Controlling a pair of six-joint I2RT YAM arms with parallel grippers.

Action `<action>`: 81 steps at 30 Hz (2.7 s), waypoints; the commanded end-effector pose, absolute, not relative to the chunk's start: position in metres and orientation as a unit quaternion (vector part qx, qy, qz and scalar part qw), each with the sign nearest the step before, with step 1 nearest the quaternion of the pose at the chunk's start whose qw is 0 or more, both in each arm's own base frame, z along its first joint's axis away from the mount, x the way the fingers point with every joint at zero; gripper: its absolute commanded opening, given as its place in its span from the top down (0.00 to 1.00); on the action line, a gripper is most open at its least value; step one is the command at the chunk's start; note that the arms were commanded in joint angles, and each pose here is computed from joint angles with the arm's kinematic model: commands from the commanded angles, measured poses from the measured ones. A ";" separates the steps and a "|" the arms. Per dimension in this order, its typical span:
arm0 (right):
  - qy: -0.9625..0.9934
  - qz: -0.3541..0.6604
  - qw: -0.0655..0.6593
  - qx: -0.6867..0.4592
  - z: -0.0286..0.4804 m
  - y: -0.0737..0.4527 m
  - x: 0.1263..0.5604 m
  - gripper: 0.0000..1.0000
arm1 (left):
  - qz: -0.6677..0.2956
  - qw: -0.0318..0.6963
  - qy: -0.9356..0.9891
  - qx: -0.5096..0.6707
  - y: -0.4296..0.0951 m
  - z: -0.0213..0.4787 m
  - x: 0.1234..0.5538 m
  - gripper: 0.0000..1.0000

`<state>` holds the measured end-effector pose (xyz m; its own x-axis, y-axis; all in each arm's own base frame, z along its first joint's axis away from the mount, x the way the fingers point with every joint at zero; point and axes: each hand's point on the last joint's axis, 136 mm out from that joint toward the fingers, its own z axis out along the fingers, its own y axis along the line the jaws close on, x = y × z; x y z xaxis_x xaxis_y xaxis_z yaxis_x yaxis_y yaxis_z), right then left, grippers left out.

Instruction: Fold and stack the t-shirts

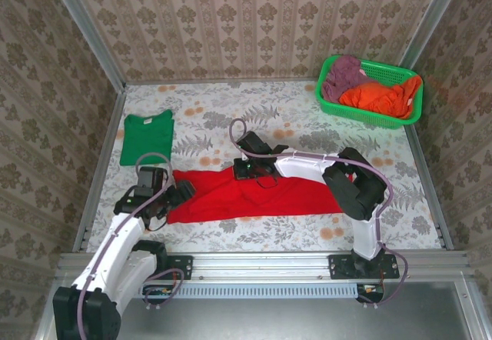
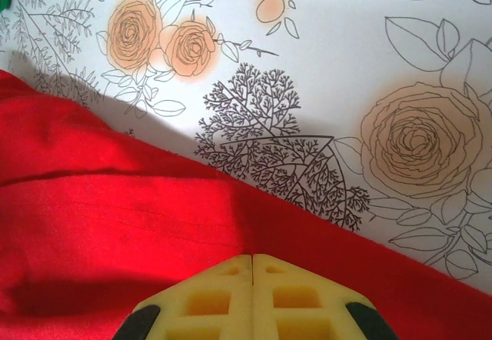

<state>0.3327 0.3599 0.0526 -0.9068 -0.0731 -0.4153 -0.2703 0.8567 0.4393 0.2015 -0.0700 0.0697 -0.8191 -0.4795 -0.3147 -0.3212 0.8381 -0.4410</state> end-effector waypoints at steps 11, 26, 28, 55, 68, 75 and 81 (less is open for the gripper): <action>0.927 0.263 0.255 -0.086 0.095 0.348 0.337 0.48 | -0.198 0.251 0.936 -0.148 -0.102 0.100 0.228 0.10; 0.965 0.136 0.213 0.070 0.036 0.183 0.280 0.27 | -0.218 0.198 0.953 -0.068 -0.184 0.056 0.265 0.07; 0.968 0.124 0.200 0.084 0.027 0.168 0.269 0.27 | -0.210 0.192 0.957 -0.061 -0.184 0.047 0.277 0.06; 0.977 0.169 0.093 0.088 -0.001 0.178 0.233 0.29 | -0.155 0.154 0.976 0.021 -0.213 0.003 0.476 0.02; 0.969 0.230 0.064 -0.062 0.007 0.321 0.229 0.30 | -0.171 0.142 0.971 0.084 -0.262 -0.010 0.541 0.00; 0.945 0.279 0.126 -0.112 0.049 0.357 0.250 0.29 | -0.236 0.172 0.953 0.076 -0.290 0.008 0.564 0.00; 0.926 0.264 0.242 -0.121 0.101 0.328 0.277 0.29 | -0.267 0.221 0.933 0.091 -0.297 0.079 0.569 0.00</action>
<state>0.2579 0.3426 0.0651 -0.9166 -0.1251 -0.3799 -0.3064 0.8301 0.4659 0.5840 -0.2925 0.0564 -0.8678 0.0553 -0.4938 0.2871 0.8669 -0.4075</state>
